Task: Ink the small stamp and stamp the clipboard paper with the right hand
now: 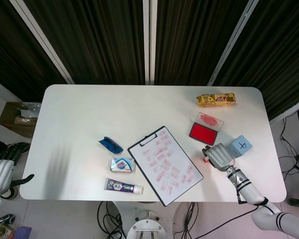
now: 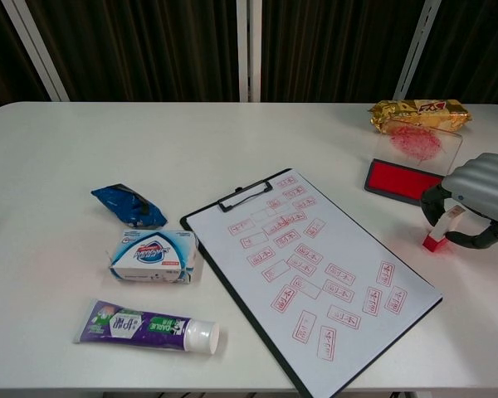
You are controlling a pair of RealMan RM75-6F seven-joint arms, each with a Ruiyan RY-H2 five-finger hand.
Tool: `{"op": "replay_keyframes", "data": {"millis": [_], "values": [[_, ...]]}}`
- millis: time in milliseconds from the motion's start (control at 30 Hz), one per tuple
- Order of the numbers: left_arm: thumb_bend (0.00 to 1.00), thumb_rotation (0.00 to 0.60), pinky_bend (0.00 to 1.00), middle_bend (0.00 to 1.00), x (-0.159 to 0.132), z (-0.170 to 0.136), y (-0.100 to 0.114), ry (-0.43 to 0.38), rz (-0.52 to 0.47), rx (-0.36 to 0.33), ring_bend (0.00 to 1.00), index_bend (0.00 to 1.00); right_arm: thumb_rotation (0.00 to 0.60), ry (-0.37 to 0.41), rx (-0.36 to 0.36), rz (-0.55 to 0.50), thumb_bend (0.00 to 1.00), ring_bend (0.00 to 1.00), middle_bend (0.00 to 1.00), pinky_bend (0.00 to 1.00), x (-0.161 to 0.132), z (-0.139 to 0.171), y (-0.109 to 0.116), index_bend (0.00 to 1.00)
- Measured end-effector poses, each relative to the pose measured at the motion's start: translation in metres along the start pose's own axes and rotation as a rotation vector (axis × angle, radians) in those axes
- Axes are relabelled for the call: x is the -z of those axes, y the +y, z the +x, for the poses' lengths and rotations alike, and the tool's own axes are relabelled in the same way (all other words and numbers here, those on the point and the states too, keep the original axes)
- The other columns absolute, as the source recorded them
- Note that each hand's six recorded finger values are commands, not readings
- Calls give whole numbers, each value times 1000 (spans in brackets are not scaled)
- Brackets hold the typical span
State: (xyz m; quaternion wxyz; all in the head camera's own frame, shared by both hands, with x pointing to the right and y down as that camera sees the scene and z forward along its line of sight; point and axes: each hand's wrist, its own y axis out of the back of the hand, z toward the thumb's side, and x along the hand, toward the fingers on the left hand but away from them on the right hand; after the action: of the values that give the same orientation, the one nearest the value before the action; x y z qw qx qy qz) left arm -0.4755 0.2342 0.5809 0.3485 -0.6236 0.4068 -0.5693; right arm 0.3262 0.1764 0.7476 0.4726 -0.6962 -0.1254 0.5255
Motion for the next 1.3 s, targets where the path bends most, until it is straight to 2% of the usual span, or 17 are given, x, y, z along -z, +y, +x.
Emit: {"op": "replay_keyframes", "data": {"millis": [267,433,633,700,900,933,967,1033,1100,1133,1167,1233,1300], "values": [[0,600,254,165,0,0,0,0,1,0,156,158,600,-1,-14,-1,231,721,371,903,1,2,-1,487],[0,600,254,165,0,0,0,0,0,0,156,158,600,-1,-22,-1,214,720,293,903,2,3,-1,323],[0,600,254,165,0,0,0,2,0,0,156,158,600,-1,-16,-2,190,720,180,903,2,4,1,79],[0,600,254,165,0,0,0,2,0,-1,156,158,600,-1,-12,-4,185,720,164,903,2,5,3,33],[0,600,258,165,1,-2,2,4,3,-5,155,158,600,4,1,-2,124,713,128,903,6,15,14,0],[0,600,258,165,1,-2,3,5,3,-7,156,158,600,3,6,-2,111,695,123,899,7,18,17,0],[0,600,258,165,1,-2,3,5,3,-8,156,158,600,0,15,-3,89,627,111,880,9,22,21,0],[0,600,258,165,2,-2,4,6,3,-12,156,158,600,-11,34,-7,71,500,84,816,14,32,30,0],[0,600,258,165,1,-2,5,6,3,-16,155,158,600,-33,70,-14,64,304,39,606,20,44,42,0],[0,600,258,165,1,-3,5,6,3,-18,156,158,600,-45,89,-19,63,240,26,518,22,50,48,0],[0,600,258,165,1,-3,6,5,3,-20,156,158,600,-64,118,-29,62,129,9,361,25,59,55,0],[0,600,258,165,0,-2,7,4,5,-26,156,158,600,-98,165,-49,62,32,0,168,31,75,67,0],[0,600,257,165,-1,-2,9,2,9,-32,155,158,600,-153,221,-83,67,0,0,15,38,97,80,0]]}}
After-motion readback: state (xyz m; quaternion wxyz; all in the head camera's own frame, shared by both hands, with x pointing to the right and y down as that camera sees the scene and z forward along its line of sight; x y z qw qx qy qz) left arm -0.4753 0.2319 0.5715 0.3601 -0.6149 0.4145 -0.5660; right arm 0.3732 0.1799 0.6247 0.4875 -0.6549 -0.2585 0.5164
